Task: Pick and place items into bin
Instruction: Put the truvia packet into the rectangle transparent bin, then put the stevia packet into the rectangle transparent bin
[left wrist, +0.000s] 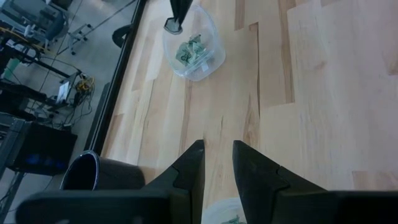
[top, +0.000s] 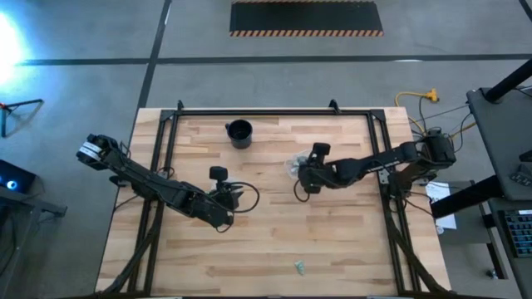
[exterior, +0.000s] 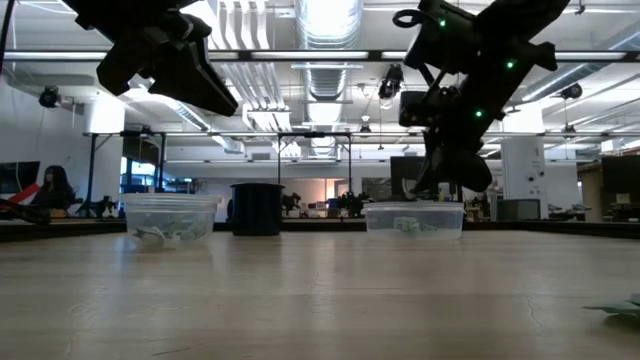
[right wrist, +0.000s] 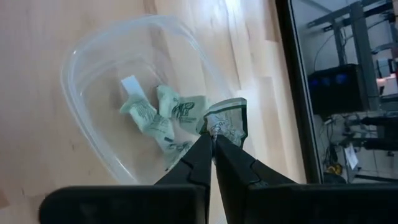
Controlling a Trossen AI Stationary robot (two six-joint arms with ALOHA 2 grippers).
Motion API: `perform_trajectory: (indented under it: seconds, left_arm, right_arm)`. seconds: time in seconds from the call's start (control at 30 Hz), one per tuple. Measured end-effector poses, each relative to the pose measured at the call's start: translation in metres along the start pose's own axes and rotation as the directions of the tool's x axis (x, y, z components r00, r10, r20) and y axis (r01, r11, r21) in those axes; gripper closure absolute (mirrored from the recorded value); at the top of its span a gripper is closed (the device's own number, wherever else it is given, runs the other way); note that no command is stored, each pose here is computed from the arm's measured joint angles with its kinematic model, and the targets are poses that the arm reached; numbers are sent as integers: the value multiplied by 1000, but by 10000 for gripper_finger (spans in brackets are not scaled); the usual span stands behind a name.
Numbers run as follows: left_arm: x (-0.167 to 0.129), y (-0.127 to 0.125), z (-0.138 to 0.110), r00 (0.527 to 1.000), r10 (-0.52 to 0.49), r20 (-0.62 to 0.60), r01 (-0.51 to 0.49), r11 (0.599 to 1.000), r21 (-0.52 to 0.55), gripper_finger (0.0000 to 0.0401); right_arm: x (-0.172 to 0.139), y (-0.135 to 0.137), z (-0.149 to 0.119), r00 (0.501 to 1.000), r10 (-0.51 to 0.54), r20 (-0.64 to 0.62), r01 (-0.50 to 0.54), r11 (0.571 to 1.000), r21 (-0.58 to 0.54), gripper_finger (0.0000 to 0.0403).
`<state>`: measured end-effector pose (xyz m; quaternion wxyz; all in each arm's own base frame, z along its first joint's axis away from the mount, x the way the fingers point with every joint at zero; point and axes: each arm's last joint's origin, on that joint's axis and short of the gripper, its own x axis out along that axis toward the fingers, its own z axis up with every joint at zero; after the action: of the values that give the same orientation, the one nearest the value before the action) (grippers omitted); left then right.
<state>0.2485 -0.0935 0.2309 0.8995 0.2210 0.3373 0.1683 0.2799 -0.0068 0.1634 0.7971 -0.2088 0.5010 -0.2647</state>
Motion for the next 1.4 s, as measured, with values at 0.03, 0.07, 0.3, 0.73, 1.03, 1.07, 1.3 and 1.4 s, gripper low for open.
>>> perform_trajectory:
  seconds: [0.03, 0.07, 0.3, 0.73, 1.03, 1.07, 1.3, 1.4]
  left_arm:
    - [0, 0, 0, 1000, 0, 0, 0, 1000, 0, 335]
    - [0, 0, 0, 1000, 0, 0, 0, 1000, 0, 335]
    - [0, 0, 0, 1000, 0, 0, 0, 1000, 0, 335]
    - [0, 0, 0, 1000, 0, -1, 0, 1000, 1, 335]
    - [0, 0, 0, 1000, 0, -2, 0, 1000, 2, 335]
    - [0, 0, 0, 1000, 0, -2, 0, 1000, 2, 335]
    - [0, 0, 0, 1000, 0, -1, 0, 1000, 1, 335]
    - [0, 0, 0, 1000, 0, 0, 0, 1000, 0, 335]
  right_arm:
    - [0, 0, 1, 1000, -1, 5, 1, 1000, 4, 388]
    - [1, -1, 1, 1000, 0, 9, 0, 1000, 5, 384]
    - [1, -1, 1, 1000, 13, 10, -13, 1000, -6, 338]
    - [-28, -4, 8, 992, 48, 113, -47, 999, -14, 303]
    - [-93, 12, 7, 839, 441, 317, -449, 892, -52, 313]
    - [-98, 17, 6, 808, 491, 327, -499, 864, -64, 315]
    - [-116, 69, -3, 668, 673, 316, -661, 732, -161, 325]
    - [-118, 92, -5, 635, 709, 308, -688, 700, -193, 329]
